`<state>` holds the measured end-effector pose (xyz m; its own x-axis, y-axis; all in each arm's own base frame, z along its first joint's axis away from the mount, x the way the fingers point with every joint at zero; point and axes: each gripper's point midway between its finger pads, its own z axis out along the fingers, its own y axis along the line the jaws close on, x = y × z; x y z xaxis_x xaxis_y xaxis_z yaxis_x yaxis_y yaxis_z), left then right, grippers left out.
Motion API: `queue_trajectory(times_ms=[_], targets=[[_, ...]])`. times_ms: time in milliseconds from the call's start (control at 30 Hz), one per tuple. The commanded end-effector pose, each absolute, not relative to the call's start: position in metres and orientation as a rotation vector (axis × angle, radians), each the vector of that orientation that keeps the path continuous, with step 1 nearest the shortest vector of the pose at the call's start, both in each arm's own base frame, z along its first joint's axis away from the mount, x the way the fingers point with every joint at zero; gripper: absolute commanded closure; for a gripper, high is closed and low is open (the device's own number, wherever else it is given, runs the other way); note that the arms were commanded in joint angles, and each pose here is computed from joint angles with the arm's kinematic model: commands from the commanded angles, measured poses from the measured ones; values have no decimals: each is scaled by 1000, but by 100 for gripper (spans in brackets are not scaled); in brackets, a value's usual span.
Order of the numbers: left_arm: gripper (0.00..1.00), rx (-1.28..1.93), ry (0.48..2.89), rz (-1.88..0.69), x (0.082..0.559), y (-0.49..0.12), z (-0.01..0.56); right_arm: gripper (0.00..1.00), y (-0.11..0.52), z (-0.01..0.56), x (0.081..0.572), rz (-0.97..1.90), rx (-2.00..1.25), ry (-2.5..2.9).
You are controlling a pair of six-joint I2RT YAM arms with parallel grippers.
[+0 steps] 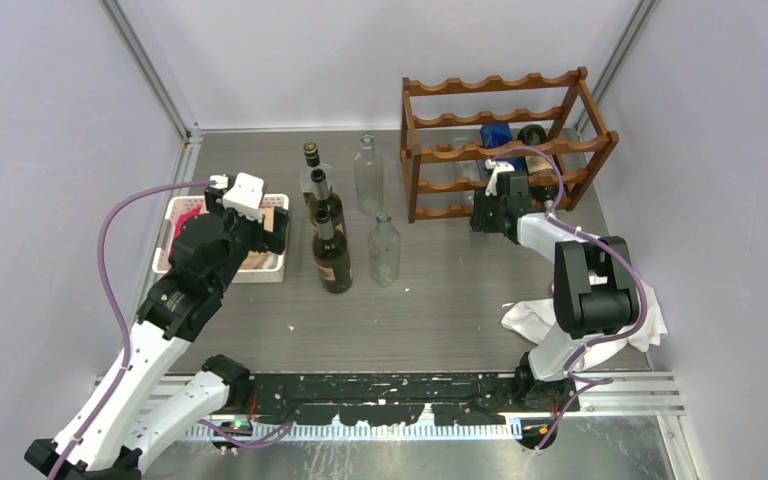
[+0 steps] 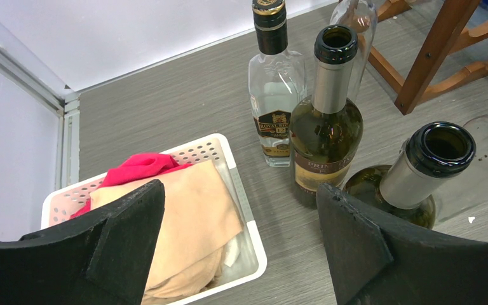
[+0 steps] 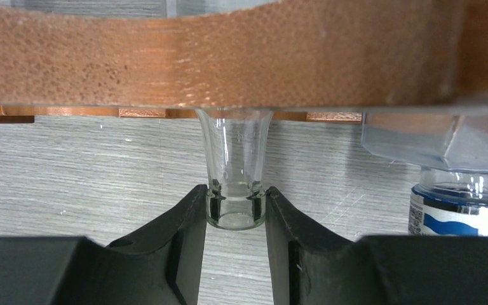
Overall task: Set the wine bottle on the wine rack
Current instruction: Place the wine bottle in the wine rack.
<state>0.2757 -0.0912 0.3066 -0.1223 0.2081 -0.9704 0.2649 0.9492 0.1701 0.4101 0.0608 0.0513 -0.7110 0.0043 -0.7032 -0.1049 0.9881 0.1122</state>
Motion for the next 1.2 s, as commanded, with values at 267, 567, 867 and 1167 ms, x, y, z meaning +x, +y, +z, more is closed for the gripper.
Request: queue_trajectory(times_ms=[267,567,867,1167], targets=[[12,346,1635,-63,279,-93,325,92,53,54,423,25,-69,2326],[12,345,1633,-64,279,-93,326,94,52,45,419,-7,-78,2344],[12,346,1633,-68,279,-94,326,95,52,49,419,-64,-128,2323],[12,346,1637,-66,279,-94,324,96,58,69,430,-211,-242,2232]])
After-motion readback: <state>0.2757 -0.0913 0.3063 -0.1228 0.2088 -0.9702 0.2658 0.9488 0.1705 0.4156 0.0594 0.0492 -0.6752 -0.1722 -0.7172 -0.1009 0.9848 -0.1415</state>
